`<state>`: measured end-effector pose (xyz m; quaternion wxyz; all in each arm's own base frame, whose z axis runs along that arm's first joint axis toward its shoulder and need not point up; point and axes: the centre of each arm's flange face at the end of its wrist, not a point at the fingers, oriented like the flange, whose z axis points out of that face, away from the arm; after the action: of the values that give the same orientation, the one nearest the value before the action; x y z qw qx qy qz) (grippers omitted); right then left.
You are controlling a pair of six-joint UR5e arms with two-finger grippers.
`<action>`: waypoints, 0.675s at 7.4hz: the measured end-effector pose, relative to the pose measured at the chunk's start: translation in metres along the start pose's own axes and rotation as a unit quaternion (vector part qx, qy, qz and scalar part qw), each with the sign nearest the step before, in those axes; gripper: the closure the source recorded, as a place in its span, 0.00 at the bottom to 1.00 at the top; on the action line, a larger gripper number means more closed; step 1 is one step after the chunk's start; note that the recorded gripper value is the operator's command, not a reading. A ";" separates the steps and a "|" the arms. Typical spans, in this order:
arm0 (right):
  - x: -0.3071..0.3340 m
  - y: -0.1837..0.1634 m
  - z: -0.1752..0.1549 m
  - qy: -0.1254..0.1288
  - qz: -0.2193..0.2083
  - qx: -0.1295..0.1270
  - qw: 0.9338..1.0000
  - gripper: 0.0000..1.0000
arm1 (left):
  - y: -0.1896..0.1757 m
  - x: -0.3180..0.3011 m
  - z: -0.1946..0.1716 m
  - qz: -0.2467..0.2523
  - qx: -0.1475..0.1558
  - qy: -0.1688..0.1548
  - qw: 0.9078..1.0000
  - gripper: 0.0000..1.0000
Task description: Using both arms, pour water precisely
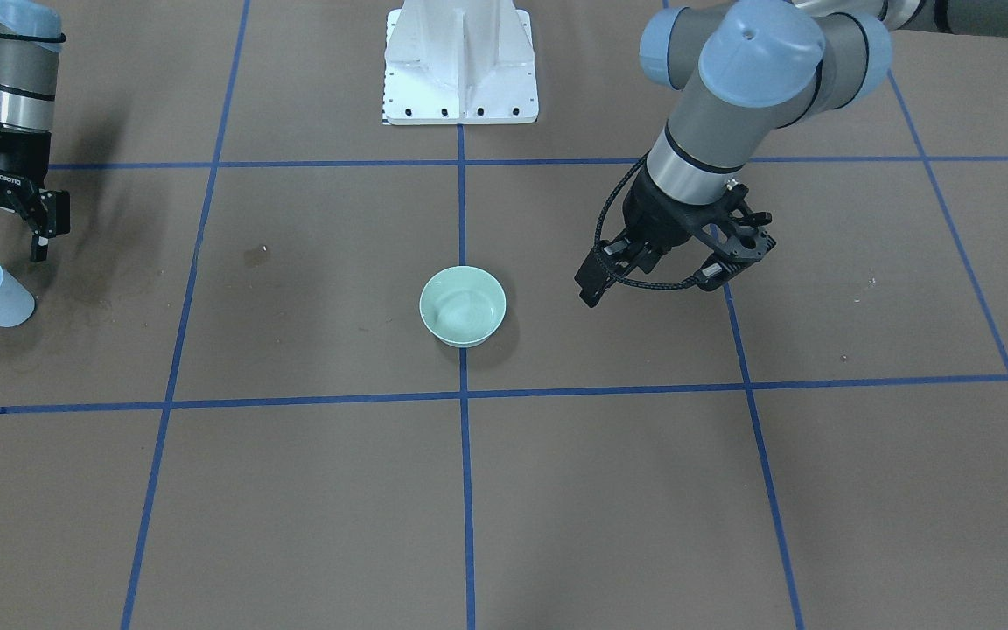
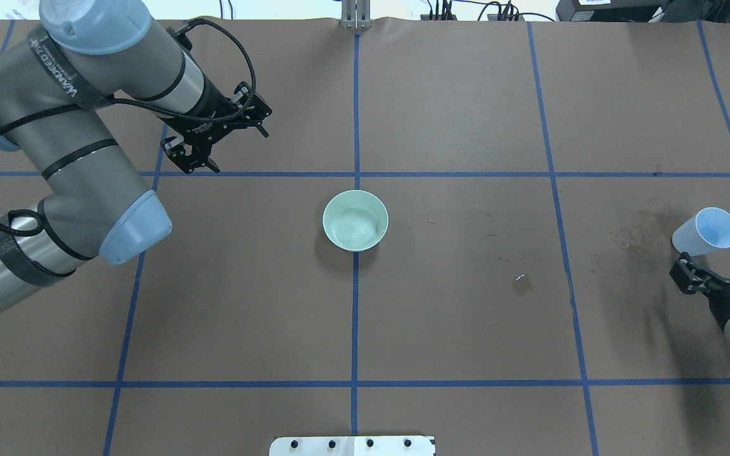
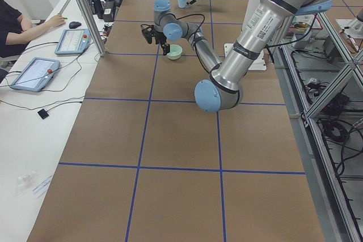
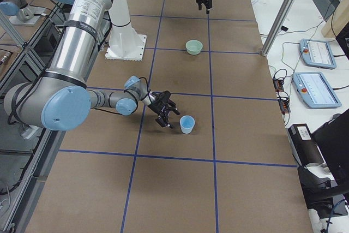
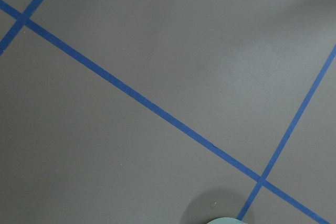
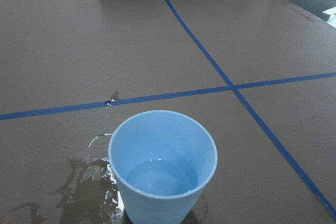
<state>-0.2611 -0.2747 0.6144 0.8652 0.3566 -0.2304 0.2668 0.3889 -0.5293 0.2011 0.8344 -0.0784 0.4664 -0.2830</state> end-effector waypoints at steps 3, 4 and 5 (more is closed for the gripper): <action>-0.008 0.005 0.006 -0.003 -0.003 0.021 1.000 0.00 | 0.002 0.000 0.003 0.001 -0.002 -0.002 1.000 0.00; -0.007 0.007 0.010 0.000 -0.006 0.025 1.000 0.00 | 0.003 0.001 0.002 0.001 -0.002 -0.002 1.000 0.00; -0.006 0.010 0.014 0.002 -0.009 0.029 1.000 0.00 | 0.005 0.002 0.001 0.002 -0.002 0.000 1.000 0.00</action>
<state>-0.2751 -0.2808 0.6249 0.8572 0.3830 -0.2177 0.2667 0.3926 -0.5267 0.1988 0.8348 -0.0797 0.4671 -0.2804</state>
